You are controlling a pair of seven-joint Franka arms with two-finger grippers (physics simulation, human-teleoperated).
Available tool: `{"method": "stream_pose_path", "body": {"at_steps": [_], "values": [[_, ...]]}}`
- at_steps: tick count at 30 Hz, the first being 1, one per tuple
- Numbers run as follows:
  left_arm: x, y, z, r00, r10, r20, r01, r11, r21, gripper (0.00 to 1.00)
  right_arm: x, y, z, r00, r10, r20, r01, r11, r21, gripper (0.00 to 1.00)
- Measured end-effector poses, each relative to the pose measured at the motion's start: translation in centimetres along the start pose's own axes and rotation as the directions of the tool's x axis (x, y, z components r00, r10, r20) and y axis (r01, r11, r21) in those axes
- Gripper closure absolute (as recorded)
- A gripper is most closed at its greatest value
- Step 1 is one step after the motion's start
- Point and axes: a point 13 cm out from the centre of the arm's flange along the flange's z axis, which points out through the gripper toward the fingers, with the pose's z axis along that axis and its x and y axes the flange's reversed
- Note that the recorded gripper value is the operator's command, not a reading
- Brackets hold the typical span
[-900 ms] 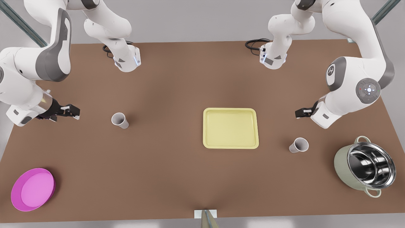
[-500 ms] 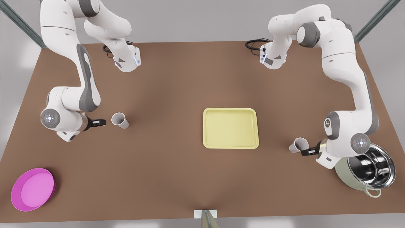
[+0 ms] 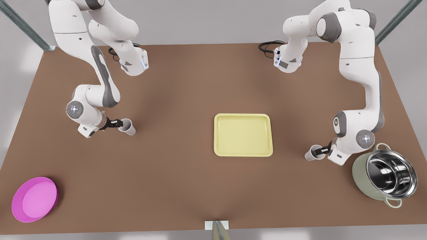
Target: Use both arms to respectively pick up the white IKEA cups from the middle-left and middle-right positions, then place the white IKEA cups onto the middle-middle tray, ensuring that the cups remain upright and do not tip over
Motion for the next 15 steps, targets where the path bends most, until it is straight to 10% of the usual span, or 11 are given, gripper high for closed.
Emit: {"method": "stream_pose_path", "body": {"at_steps": [8, 11, 13, 15], "values": [[-0.1, -0.2, 2.3, 1.0, -0.021, -0.01, 0.021, 0.999, 0.026, 0.34, 1.3, 1.0, 2.7, 0.999, 0.022, 0.025, -0.021, 1.0, -0.023, 0.0], [-0.3, -0.7, 2.8, 0.999, -0.046, -0.01, 0.047, 0.997, 0.061, 0.68, 1.0, 0.9, 3.5, 0.999, 0.025, 0.033, -0.024, 0.999, -0.024, 0.0], [-0.5, -0.9, 2.8, 0.998, -0.057, -0.006, 0.057, 0.996, 0.074, 0.74, 0.8, 0.9, 3.9, 0.999, 0.027, 0.036, -0.026, 0.999, -0.024, 0.39], [-0.6, -1.0, 2.6, 0.998, -0.063, -0.001, 0.063, 0.995, 0.082, 0.77, 0.6, 0.9, 4.3, 0.999, 0.025, 0.037, -0.025, 0.999, -0.025, 0.51]]}}
